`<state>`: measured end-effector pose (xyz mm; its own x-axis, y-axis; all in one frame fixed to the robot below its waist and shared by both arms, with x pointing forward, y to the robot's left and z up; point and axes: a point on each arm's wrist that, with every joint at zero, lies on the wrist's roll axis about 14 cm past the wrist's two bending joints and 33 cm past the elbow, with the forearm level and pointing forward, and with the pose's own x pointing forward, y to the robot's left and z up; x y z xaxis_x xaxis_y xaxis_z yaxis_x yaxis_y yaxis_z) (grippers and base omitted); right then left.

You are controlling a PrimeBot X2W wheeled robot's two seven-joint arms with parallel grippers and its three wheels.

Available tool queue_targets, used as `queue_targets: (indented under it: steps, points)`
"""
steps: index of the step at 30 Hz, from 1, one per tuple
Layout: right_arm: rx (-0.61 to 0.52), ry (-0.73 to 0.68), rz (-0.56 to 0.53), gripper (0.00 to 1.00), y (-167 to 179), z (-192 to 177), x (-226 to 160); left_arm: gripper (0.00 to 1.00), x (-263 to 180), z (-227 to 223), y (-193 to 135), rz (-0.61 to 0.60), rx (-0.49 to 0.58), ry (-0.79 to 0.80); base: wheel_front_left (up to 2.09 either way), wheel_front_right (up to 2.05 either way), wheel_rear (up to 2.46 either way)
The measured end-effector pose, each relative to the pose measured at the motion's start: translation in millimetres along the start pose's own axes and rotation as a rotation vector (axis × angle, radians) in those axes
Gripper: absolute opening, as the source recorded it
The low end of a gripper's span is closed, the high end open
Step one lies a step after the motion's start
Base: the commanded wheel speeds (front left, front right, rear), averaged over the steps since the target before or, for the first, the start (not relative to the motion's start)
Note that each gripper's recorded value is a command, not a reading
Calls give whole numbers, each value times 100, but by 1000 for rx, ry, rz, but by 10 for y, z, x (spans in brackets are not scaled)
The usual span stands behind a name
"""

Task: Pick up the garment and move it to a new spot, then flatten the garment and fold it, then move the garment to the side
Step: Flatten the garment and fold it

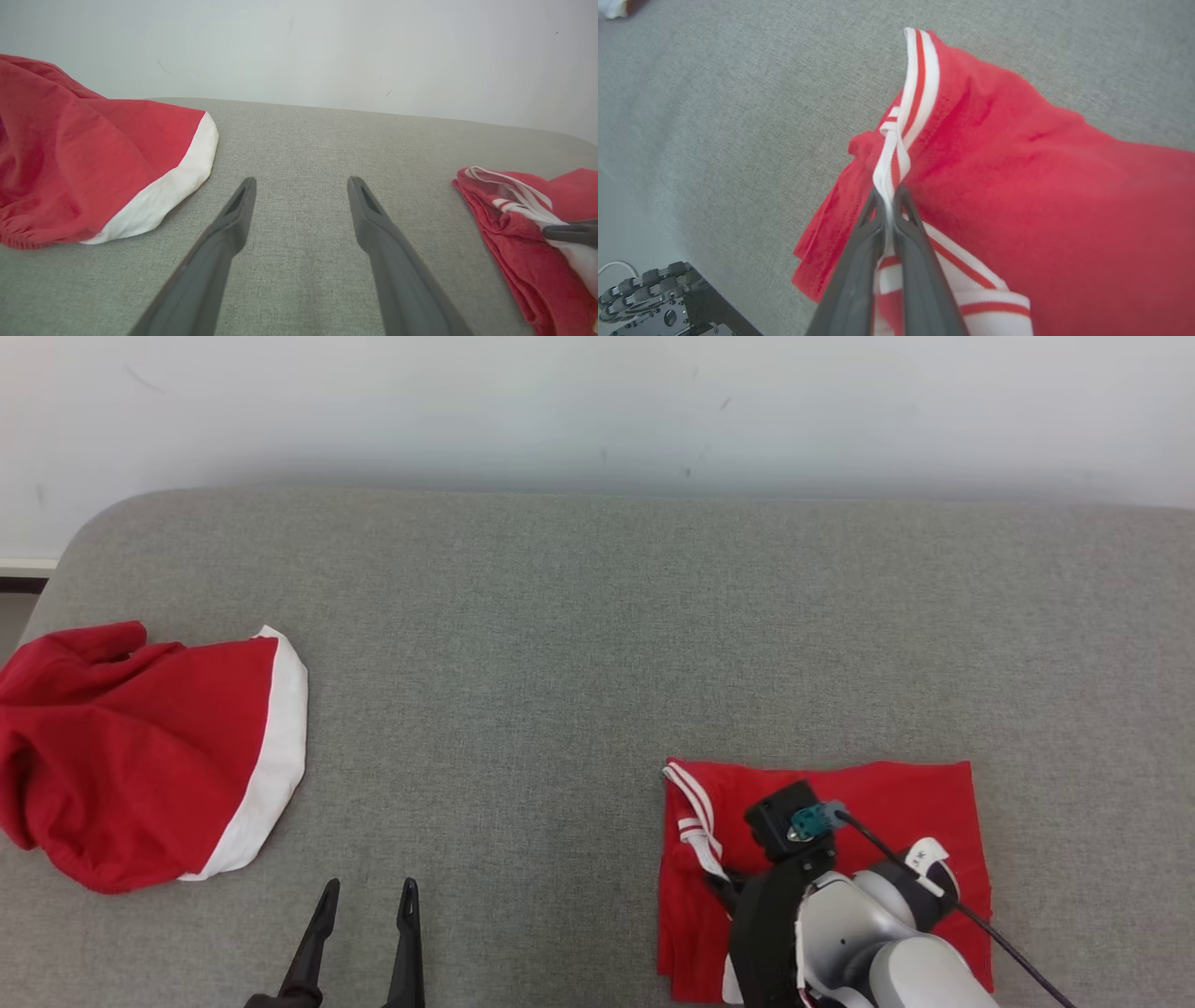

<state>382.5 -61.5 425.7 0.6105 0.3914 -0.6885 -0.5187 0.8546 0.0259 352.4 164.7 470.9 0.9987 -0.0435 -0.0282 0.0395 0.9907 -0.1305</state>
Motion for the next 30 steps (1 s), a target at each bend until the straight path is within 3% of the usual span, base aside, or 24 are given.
queue_targets:
  steps: [3,4,5,8,12,16,24,30]
  points:
    - [-17,12,17,0,64,-20,50,100,0,-1,-4,-1,-1,1,0,0,0]
    - [-22,14,24,31,90,-24,61,100,-1,2,-6,-1,-1,-1,0,0,0]
    - [-23,11,35,100,120,-24,67,100,-5,2,-6,-1,-2,0,0,0,0]
    - [6,-39,55,100,156,60,58,100,-15,13,4,3,-4,-4,0,0,0]
    - [94,-218,69,100,117,429,-70,100,-26,39,22,9,-3,-12,0,0,0]
    - [130,-390,-37,100,-257,691,-299,100,-32,68,5,4,-3,-22,0,0,0]
    - [157,-573,-338,100,-984,488,-839,100,-44,92,-78,-22,-5,-31,0,0,0]
    - [122,-670,-499,100,-1161,166,-1145,100,-51,133,-152,-47,-4,-44,0,0,0]
